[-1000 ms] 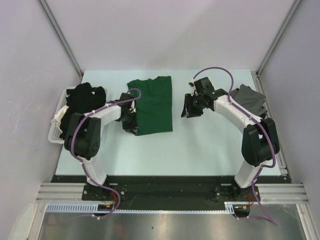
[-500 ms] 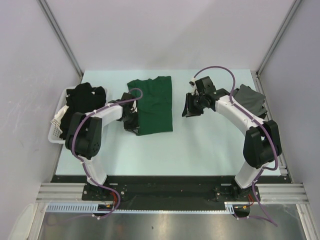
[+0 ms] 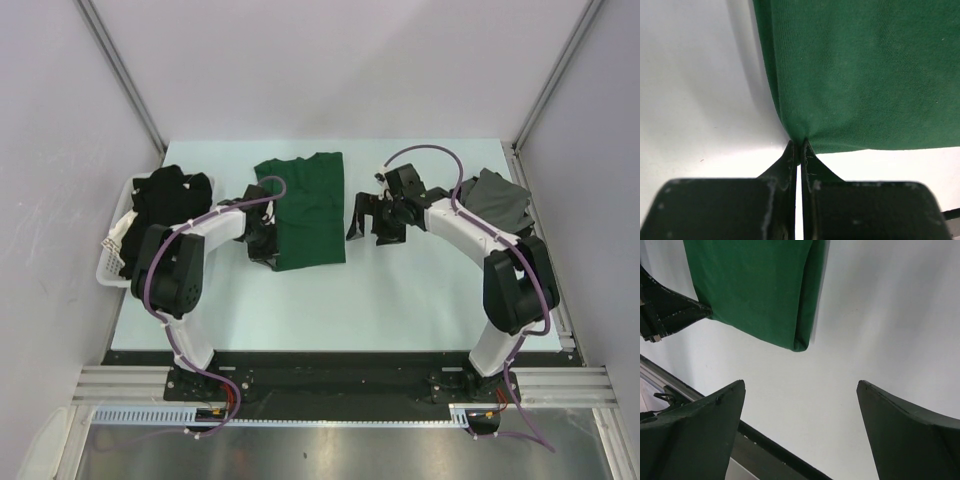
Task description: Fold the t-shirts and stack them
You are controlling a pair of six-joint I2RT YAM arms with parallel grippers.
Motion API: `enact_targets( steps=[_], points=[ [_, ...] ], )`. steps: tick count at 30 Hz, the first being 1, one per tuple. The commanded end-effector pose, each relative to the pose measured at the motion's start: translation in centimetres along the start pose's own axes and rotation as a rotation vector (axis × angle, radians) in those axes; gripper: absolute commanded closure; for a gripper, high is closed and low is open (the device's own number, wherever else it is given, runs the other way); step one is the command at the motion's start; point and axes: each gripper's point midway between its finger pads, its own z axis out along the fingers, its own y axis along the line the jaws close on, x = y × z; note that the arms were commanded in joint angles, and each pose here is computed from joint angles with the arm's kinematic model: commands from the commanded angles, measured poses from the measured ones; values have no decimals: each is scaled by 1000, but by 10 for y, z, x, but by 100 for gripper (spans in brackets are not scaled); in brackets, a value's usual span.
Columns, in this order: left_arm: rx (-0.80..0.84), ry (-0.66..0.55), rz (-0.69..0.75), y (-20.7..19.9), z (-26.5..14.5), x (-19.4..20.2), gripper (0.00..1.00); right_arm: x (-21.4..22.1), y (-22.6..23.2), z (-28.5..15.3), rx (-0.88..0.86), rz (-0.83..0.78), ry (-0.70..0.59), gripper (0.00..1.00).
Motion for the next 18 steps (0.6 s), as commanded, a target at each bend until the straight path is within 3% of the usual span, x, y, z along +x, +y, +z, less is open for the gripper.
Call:
enact_targets(
  steps=[1, 6, 13, 18],
  points=[
    [-17, -12, 29, -2, -10, -5, 100, -5, 13, 17, -60, 25, -32, 0],
    [-23, -12, 43, -1, -17, -5, 100, 6, 18, 36, -83, 62, -12, 0],
    [-35, -25, 56, 1, -29, -5, 100, 5, 24, 47, -139, 146, -84, 0],
    [-44, -33, 62, 2, -36, -6, 100, 17, 24, 61, -163, 157, -47, 0]
  ],
)
